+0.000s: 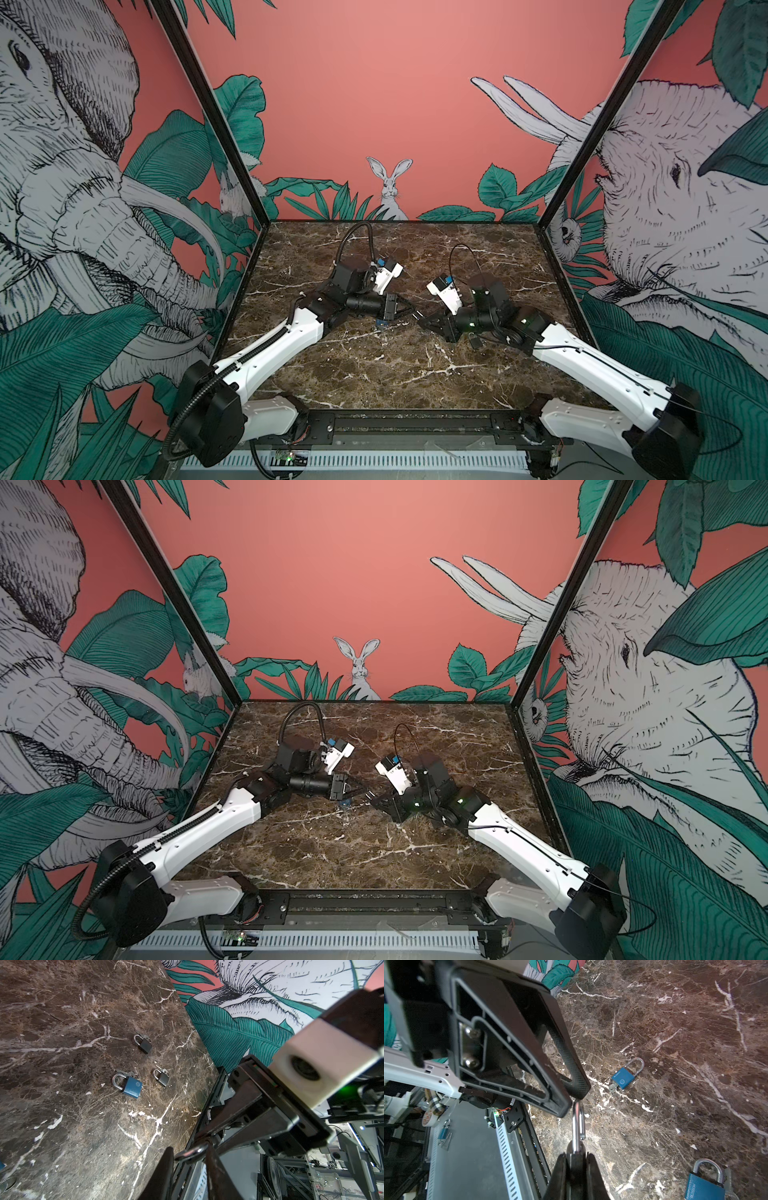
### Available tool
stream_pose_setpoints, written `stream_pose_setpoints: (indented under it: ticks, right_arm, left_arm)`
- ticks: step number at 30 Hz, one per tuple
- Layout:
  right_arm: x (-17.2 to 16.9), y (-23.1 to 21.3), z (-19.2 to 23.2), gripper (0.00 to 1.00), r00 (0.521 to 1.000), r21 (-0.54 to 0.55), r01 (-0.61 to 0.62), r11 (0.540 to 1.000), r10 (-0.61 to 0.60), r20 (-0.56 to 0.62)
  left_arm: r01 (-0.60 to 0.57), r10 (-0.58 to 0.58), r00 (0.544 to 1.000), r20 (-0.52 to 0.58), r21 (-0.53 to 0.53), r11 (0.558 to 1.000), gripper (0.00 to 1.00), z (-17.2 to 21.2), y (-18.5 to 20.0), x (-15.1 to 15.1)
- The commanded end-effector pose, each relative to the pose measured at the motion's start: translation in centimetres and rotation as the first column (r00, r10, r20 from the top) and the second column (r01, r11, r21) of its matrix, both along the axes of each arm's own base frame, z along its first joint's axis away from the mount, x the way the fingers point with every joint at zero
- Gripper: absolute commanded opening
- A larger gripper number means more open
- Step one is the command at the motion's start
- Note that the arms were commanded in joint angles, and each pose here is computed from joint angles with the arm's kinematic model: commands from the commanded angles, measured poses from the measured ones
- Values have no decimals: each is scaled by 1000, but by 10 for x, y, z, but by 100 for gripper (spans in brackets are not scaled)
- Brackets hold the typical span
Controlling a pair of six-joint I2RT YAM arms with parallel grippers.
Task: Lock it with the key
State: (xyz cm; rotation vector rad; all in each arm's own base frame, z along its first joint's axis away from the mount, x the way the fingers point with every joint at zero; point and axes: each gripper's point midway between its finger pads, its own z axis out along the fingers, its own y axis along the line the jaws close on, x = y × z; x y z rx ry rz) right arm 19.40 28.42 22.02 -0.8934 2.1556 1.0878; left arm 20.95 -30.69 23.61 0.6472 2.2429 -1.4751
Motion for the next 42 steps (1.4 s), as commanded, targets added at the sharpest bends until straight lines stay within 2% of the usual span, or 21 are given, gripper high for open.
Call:
stream_pose_setpoints:
  ticks: [1, 8, 13, 30, 35, 40, 42]
  right_arm:
    - [-6, 9, 19, 0, 997, 114, -62, 992, 66, -27]
    - [-9, 12, 21, 0, 990, 165, -91, 982, 108, -95]
    - [-8, 13, 20, 0, 986, 180, -93, 979, 116, -119]
    - [-7, 14, 29, 0, 982, 228, -98, 969, 131, -137]
    - [-9, 16, 35, 0, 979, 250, -104, 963, 143, -143]
    - [-11, 17, 44, 0, 977, 280, -113, 953, 158, -143]
    - [-13, 17, 50, 0, 976, 301, -118, 946, 167, -143]
  left_arm:
    - [20, -19, 1000, 25, -63, 998, 31, 16, 2, -5]
    - [14, -12, 1000, 19, -106, 994, 31, 21, 5, -3]
    - [38, -37, 999, 14, -129, 991, 26, 25, 4, -7]
    - [30, -31, 1000, -5, -125, 992, 19, 19, 12, -11]
    - [29, -29, 1000, -3, -127, 991, 12, 20, 12, -10]
    - [31, -32, 999, -13, -125, 992, 0, 17, 12, -11]
    - [32, -34, 999, -14, -124, 992, 0, 17, 12, -11]
